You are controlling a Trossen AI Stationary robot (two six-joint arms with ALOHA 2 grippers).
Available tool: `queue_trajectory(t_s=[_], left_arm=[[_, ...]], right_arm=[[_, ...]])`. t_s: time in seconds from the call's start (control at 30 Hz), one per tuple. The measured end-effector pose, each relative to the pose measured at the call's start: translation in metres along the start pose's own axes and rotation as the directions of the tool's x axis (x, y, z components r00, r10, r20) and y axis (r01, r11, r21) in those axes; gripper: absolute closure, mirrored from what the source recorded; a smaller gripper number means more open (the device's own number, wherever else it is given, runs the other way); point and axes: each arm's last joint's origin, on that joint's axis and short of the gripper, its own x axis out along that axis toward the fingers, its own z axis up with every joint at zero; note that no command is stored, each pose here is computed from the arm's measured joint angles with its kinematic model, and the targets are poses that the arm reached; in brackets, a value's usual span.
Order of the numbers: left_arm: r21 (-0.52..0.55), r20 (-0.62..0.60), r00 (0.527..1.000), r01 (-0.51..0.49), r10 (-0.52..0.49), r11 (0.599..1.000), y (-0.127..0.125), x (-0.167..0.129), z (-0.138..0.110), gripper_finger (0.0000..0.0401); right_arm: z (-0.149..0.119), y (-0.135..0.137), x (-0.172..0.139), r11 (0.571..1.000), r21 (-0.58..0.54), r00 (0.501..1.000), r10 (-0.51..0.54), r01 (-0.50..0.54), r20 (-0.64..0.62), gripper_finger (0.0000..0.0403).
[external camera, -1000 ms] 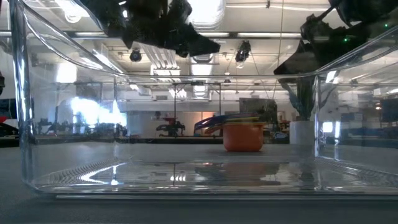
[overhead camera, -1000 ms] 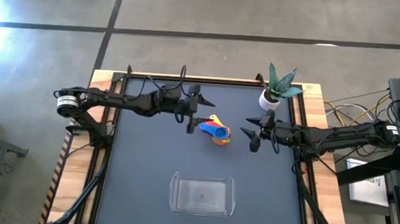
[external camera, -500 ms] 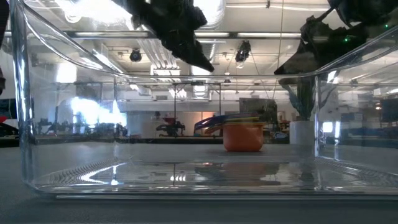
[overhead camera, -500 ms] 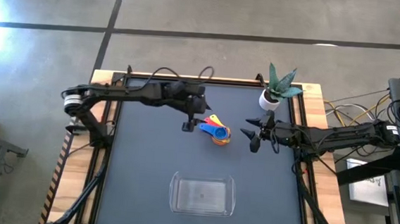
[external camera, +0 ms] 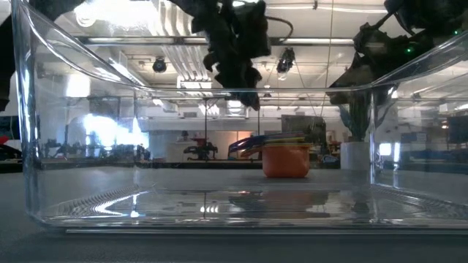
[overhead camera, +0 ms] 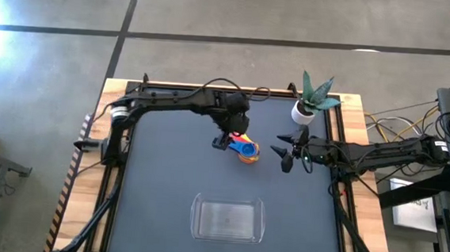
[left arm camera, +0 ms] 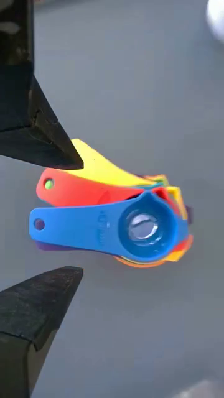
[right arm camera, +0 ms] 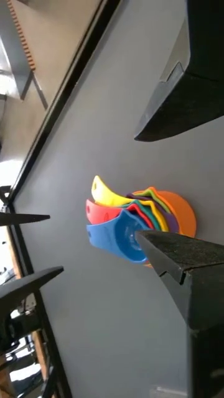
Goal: Nest measuring cups in basket
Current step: Adjust the stacked measuring cups on the table
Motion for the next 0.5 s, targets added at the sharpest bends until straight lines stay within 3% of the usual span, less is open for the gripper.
queue_trajectory(t_s=[0.23,0.5], left_arm=[[0.023,-0.068,0.998,-0.004,0.006,1.000,0.005,0.006,0.003,0.0150],[-0.013,-0.052,0.998,-0.025,0.025,1.000,0.007,-0.008,0.001,0.0150]], right_arm=[[-0.001,0.000,0.000,1.000,0.007,1.000,-0.003,0.003,-0.009,0.0165],[-0.001,0.000,0.000,1.000,0.008,1.000,-0.002,0.002,-0.007,0.0165]])
